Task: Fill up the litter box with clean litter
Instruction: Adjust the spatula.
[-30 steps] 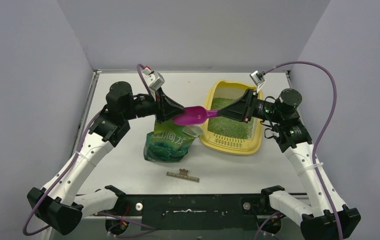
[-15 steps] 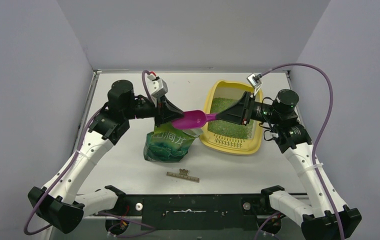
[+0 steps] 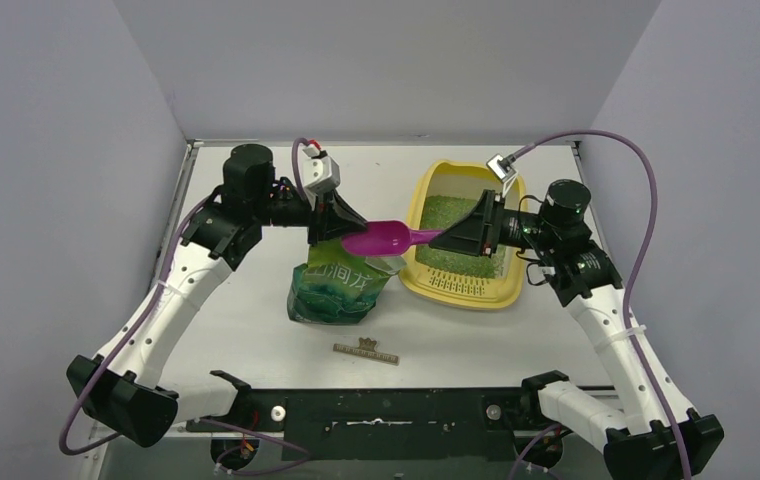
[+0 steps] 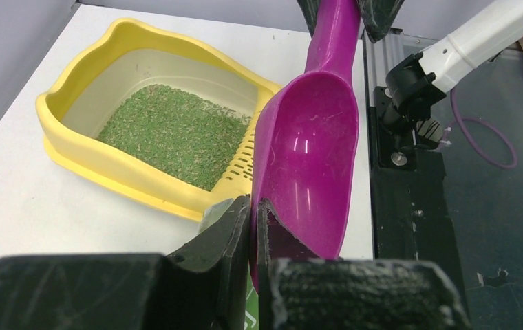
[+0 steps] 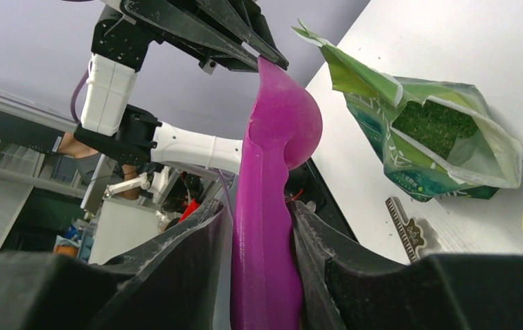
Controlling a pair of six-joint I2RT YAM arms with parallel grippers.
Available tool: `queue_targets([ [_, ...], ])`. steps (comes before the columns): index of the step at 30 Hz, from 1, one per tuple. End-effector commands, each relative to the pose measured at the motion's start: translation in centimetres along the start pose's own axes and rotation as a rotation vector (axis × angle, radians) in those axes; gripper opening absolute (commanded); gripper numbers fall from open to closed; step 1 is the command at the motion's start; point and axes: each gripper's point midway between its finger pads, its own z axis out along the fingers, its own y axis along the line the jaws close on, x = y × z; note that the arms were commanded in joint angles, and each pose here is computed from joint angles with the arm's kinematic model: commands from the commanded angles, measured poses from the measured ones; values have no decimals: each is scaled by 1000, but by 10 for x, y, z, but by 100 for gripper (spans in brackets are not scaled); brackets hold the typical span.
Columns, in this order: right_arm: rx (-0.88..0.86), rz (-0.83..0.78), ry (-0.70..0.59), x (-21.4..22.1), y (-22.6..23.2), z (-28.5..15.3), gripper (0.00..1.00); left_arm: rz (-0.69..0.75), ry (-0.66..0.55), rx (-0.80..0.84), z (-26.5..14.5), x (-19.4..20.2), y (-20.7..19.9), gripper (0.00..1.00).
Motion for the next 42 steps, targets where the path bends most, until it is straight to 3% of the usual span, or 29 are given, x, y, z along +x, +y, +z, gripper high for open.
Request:
queue_targets([
  [1,-35,-9,57,10,5,2,37,98,-40,13,-3,-26,-1,0],
  [6,-40,-9,67,13,4,3,30,109,-10,17,-2,-20,2,0],
  [10,-34,-3,63,12,2,3,46,125,12,36,-2,-17,0,0],
  [27,-21,14,55,3,-8,10,53,159,38,52,-6,-12,-3,0],
  [31,-44,3,64,3,-2,9,44,162,32,45,-6,-14,1,0],
  [39,-50,4,61,2,0,10,2,149,36,56,-4,-11,1,0],
  [42,-40,3,50,0,-1,10,0,146,28,31,-3,-12,5,0],
])
